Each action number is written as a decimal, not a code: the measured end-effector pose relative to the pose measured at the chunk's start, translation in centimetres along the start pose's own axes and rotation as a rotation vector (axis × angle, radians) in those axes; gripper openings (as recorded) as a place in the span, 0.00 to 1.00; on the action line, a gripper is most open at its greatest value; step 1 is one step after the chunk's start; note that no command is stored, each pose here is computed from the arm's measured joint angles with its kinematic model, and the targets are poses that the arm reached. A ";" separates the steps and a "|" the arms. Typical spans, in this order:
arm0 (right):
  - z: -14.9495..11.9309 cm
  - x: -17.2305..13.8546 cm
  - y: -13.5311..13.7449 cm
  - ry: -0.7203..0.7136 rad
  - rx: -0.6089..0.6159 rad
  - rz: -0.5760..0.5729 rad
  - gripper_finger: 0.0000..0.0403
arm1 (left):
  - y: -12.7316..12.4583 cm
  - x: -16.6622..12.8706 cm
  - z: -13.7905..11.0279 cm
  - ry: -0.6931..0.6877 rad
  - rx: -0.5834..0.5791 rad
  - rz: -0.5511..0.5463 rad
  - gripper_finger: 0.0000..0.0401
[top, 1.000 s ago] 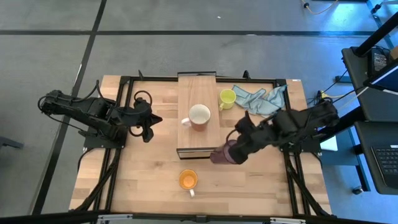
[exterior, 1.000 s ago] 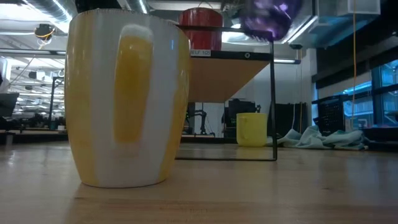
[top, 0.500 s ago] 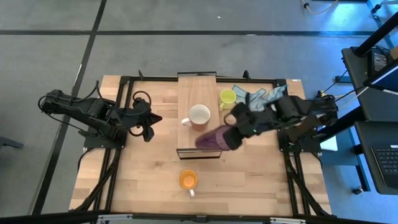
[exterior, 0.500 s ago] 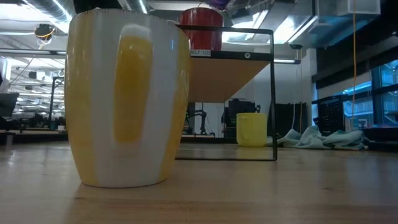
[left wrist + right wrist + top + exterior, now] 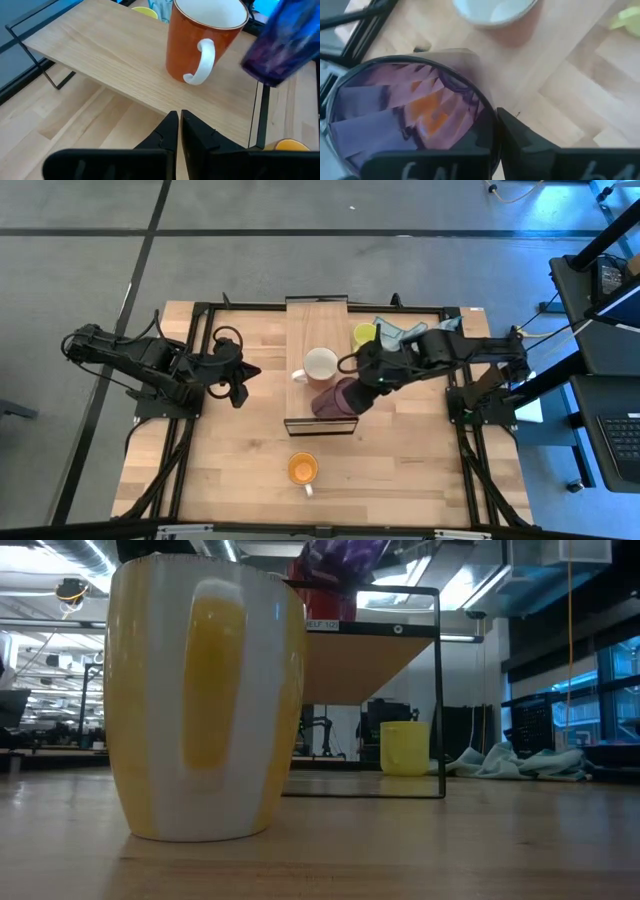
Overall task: Stack small to large cups/mugs on shelf
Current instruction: Put the purple cup on the shelf
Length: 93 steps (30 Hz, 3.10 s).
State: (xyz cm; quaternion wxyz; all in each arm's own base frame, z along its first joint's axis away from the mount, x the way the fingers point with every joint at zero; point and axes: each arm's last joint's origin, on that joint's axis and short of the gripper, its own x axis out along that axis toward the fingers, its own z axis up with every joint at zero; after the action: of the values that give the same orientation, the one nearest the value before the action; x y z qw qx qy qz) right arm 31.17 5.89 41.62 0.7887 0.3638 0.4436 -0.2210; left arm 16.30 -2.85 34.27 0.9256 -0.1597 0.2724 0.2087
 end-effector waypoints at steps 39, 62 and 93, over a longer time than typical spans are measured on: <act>1.6 2.7 1.0 0.005 0.041 0.049 0.14 | 0.0 0.0 0.0 0.001 0.029 -0.001 0.03; 2.2 3.1 0.6 0.041 0.049 0.050 0.14 | 0.0 0.0 0.0 0.001 0.053 -0.001 0.03; 3.4 3.6 0.5 0.060 0.042 0.114 0.25 | 0.0 0.0 0.0 -0.004 0.043 -0.004 0.03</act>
State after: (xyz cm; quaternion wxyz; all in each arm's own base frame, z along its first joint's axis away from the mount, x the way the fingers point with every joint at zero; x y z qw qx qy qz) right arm 35.17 3.47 39.88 0.7787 0.4112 0.4408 -0.1740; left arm 16.34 -2.86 34.32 0.9297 -0.1400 0.2746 0.2014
